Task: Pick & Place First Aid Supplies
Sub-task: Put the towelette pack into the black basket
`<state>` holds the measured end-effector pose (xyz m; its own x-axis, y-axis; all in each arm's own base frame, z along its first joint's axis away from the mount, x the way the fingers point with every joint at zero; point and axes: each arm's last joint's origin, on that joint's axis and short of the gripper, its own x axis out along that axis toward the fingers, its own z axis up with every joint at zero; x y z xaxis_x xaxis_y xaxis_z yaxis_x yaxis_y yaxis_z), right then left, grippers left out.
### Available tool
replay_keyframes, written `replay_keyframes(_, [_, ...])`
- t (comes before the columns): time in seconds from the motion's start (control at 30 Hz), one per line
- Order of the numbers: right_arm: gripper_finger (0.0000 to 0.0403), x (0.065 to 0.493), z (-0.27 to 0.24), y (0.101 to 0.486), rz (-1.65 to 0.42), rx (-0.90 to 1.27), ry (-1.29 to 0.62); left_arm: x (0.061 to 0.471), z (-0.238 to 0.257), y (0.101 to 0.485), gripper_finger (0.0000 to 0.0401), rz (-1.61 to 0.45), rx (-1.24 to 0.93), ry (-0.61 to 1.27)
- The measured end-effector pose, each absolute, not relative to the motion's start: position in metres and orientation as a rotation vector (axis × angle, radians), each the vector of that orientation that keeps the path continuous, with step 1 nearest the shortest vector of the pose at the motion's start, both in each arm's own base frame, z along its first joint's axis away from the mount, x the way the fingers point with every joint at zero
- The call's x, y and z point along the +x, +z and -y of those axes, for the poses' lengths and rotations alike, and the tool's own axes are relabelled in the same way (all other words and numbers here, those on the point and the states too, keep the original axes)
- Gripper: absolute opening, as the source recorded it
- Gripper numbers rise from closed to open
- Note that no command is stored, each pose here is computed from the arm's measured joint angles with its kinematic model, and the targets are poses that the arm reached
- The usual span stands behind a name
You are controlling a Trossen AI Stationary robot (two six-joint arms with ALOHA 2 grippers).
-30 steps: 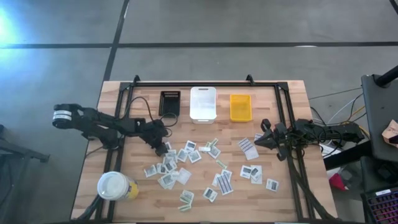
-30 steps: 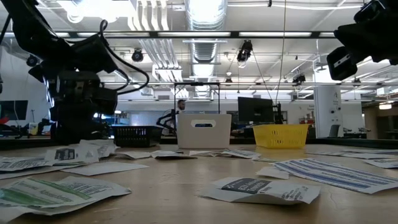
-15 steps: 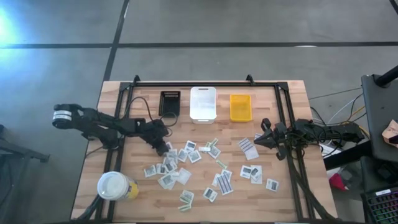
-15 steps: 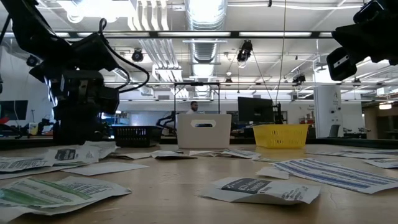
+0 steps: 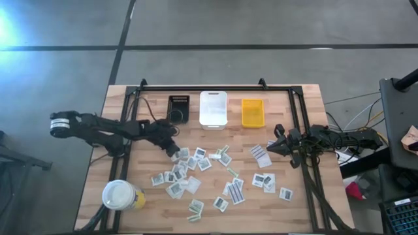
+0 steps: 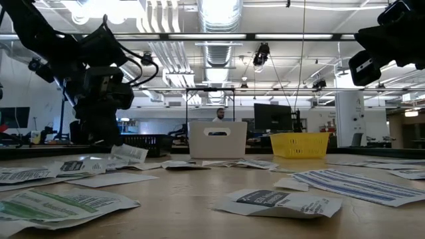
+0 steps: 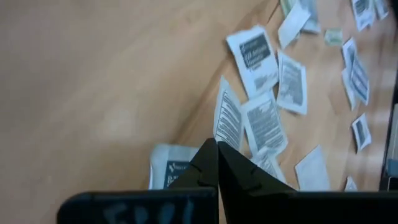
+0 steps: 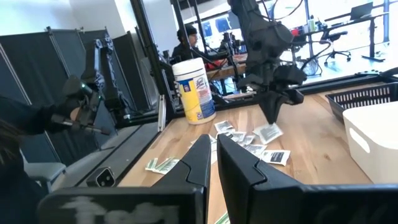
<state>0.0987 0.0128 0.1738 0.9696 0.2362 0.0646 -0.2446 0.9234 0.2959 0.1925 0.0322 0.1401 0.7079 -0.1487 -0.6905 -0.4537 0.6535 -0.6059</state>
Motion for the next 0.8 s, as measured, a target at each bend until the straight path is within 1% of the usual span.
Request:
replay_keyframes(0.33, [0.0027, 0.099, -0.013, 0.174, 0.028, 0.309, 0.247, 0.185, -0.046, 0.159, 0.0000, -0.682, -0.804, 0.220])
replay_keyframes(0.6, [0.0027, 0.099, -0.013, 0.174, 0.028, 0.310, 0.247, 0.180, -0.061, 0.191, 0.0000, -0.604, -0.697, 0.256])
replay_keyframes(0.7, [0.0027, 0.099, -0.013, 0.174, 0.028, 0.310, 0.248, 0.176, -0.069, 0.203, 0.0000, -0.610, -0.658, 0.296])
replay_keyframes(0.8, [0.0027, 0.099, -0.013, 0.174, 0.028, 0.310, 0.248, 0.171, -0.078, 0.215, 0.0000, -0.608, -0.602, 0.378])
